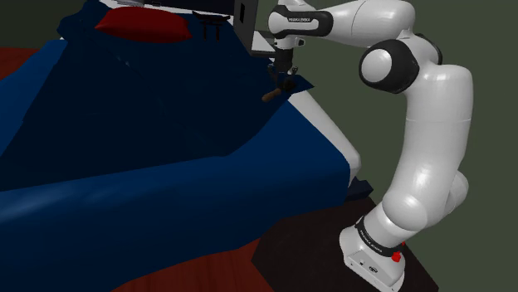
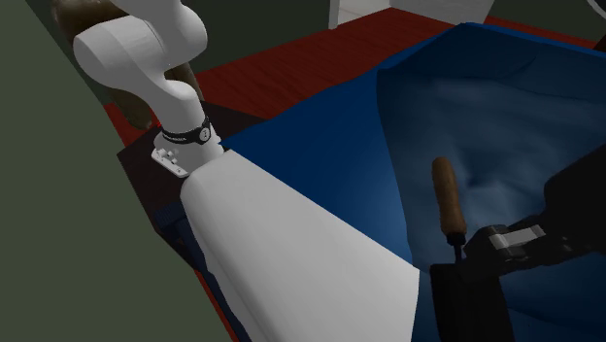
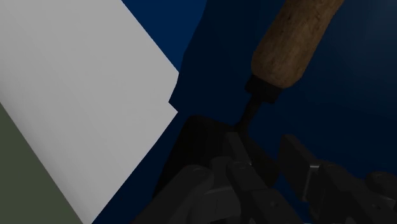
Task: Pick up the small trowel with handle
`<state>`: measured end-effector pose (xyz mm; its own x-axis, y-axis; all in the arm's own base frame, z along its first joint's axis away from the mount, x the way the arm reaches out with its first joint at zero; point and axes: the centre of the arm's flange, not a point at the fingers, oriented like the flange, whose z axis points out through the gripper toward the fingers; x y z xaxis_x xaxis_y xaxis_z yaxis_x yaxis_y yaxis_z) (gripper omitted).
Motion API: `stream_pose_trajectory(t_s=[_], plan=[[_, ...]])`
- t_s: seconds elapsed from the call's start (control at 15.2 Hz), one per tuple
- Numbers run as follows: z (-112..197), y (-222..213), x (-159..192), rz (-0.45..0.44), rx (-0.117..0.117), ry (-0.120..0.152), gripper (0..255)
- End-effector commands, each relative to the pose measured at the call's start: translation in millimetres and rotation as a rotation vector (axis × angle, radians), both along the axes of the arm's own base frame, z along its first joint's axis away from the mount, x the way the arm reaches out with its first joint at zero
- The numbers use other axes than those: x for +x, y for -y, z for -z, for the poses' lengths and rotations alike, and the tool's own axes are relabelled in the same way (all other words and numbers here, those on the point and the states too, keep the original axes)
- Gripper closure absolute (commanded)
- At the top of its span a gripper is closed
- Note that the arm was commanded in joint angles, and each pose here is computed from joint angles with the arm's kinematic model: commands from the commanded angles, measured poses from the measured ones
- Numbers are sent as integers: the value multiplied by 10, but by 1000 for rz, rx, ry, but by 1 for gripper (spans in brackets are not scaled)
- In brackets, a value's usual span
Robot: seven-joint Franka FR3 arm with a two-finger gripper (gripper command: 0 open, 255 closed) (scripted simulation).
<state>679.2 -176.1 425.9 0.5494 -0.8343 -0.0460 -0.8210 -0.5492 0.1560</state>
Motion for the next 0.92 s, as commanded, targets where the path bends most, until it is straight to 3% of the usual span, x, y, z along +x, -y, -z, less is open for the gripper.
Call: stream_pose_trajectory(t_s=[0.0, 0.86], plan=[[70, 21, -5, 3, 1, -11, 255], [-571, 9, -5, 3, 2, -12, 255]])
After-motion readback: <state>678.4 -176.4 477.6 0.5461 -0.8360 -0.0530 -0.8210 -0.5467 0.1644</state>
